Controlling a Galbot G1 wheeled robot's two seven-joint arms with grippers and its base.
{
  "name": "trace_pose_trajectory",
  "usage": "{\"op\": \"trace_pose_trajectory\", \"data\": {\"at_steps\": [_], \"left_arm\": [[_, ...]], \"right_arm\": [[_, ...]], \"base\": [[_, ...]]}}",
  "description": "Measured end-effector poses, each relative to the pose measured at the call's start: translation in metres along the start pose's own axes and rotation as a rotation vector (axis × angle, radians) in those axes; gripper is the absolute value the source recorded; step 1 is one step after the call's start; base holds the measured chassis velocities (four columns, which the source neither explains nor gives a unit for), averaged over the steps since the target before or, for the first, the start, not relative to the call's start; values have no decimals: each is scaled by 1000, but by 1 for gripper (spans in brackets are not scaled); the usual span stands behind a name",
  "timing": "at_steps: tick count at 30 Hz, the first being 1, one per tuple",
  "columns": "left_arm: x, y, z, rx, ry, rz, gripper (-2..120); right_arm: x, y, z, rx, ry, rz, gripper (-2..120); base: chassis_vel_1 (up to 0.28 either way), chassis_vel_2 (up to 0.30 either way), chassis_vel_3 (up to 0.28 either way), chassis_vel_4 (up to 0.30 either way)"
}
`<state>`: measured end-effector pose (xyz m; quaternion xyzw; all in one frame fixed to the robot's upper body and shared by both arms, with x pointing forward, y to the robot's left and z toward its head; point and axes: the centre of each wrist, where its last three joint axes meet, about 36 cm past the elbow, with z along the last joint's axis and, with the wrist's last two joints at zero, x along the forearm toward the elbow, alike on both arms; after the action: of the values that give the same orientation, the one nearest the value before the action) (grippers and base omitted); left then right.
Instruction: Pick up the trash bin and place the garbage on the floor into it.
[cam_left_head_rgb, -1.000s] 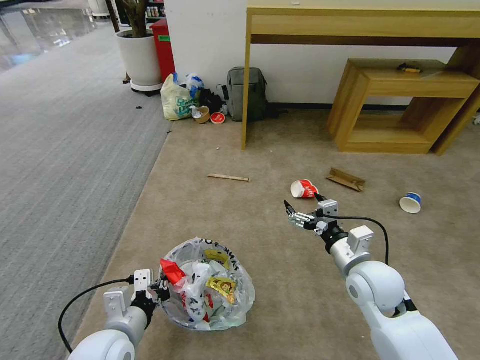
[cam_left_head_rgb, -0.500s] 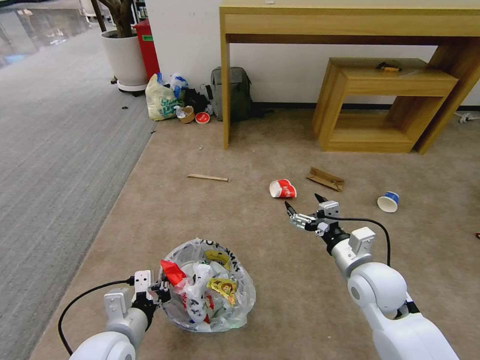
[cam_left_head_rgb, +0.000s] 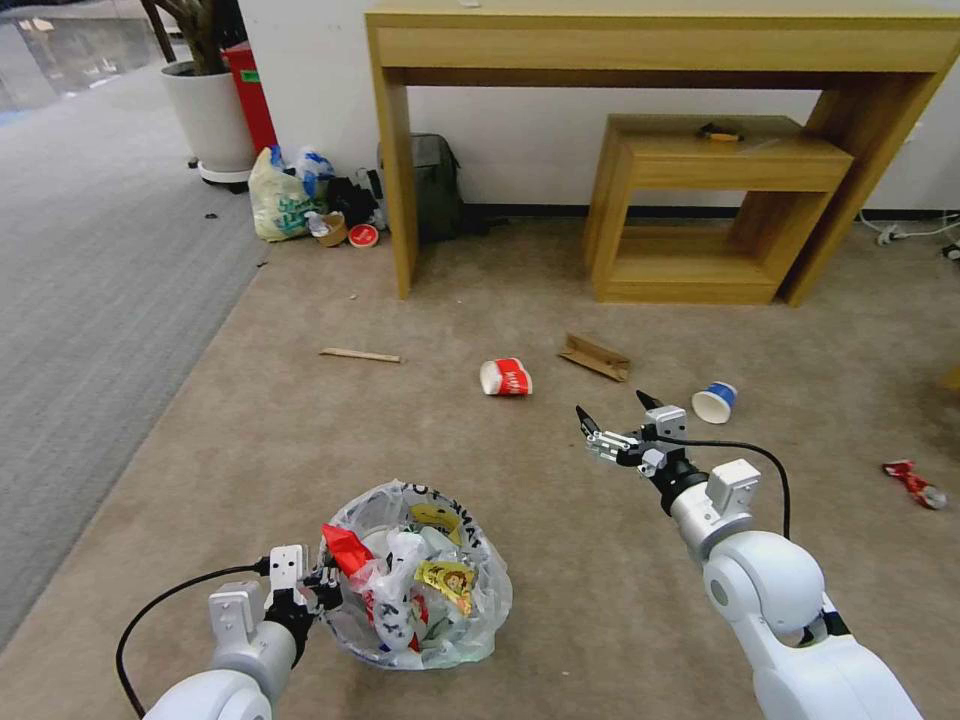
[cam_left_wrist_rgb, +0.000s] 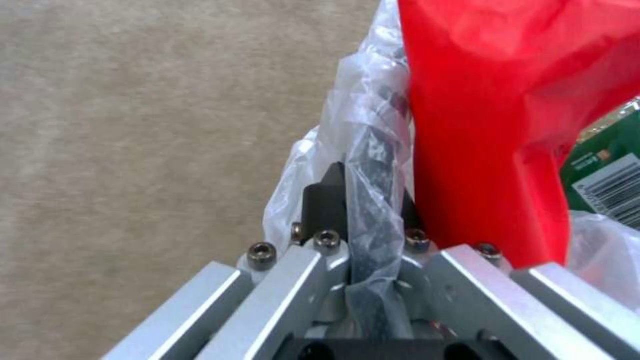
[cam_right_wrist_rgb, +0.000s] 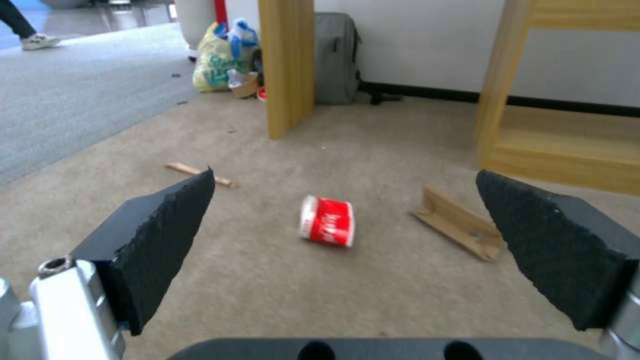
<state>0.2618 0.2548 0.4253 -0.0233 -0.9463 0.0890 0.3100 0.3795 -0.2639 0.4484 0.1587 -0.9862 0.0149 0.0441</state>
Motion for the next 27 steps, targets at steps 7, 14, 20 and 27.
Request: {"op": "trace_pose_trajectory", "data": {"at_steps": [7,14,20,27], "left_arm": [[1,0,1,-1,0,1,0],[3,-2,3,-6,3,0,0],[5,-4,4,-8,5,3,0],[7,-5,7,-8,5,3,0]], "right_arm": [[3,0,-1,1,-1,0,100],[7,0,0,0,1,5,100],[10,-1,-2,1,-2,8,100],[16,2,1,-5,-1,12,100]], "base": [[-223,-236,217,234],[-245,-231,241,241],[-251,-238,239,240],[-248,-246,233,251]]}}
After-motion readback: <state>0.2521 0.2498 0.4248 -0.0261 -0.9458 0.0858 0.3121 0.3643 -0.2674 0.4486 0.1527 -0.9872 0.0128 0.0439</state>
